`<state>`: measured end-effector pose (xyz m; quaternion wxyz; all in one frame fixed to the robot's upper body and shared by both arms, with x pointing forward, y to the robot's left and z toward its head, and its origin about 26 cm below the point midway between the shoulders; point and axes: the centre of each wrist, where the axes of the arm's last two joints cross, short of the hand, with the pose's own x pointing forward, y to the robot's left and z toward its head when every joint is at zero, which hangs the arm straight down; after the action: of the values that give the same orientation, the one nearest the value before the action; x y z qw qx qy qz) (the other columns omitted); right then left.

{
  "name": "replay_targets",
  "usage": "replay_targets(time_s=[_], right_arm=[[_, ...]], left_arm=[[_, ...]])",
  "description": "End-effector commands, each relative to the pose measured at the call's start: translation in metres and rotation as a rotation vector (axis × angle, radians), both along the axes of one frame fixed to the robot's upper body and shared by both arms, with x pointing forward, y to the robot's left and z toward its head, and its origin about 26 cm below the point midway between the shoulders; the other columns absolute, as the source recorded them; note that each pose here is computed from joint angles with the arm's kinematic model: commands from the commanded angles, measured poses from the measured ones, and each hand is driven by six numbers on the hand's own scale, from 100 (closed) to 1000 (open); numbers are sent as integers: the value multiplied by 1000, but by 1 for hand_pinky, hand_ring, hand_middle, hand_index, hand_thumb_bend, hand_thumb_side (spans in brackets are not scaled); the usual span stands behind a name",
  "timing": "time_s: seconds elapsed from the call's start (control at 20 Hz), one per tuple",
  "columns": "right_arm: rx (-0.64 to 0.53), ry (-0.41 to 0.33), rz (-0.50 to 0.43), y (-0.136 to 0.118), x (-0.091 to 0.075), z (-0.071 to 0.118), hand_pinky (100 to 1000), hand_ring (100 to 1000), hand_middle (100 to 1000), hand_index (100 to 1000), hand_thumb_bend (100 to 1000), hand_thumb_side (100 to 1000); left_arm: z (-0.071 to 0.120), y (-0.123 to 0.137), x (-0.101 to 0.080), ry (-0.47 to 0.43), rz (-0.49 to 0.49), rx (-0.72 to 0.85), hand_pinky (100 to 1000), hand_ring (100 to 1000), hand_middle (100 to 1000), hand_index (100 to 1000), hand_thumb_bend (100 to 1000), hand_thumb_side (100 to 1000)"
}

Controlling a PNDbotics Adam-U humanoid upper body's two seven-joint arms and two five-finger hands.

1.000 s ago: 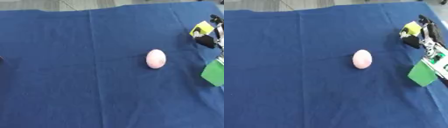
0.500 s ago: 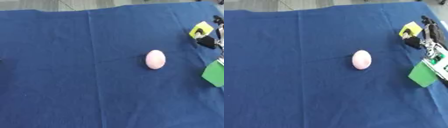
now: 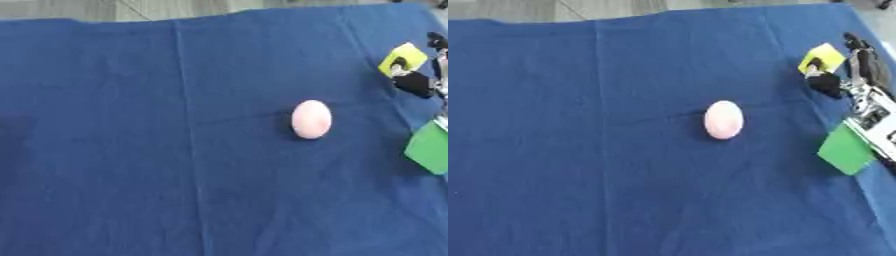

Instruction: Pick up the objects with one hand, pass them to the other hand, and then place them into the box on the other side of the table.

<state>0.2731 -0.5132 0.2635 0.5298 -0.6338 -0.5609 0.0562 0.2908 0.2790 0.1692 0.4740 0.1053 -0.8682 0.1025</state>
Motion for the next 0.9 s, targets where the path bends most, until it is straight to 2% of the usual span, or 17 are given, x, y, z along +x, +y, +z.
replay_targets(time_s=[0.05,0.9], right_arm=[[-7,41,-14,-5,-1,-1,987,973,898,1000,100,425],[-28,84,-49,-1,-1,13,976,959,887,1000,116,403]], left_arm=[[7,2,-2,-30,8,15,778,710,771,892,171,920],[5,4,-3,-25,17,15,778,709,768,887,167,923]])
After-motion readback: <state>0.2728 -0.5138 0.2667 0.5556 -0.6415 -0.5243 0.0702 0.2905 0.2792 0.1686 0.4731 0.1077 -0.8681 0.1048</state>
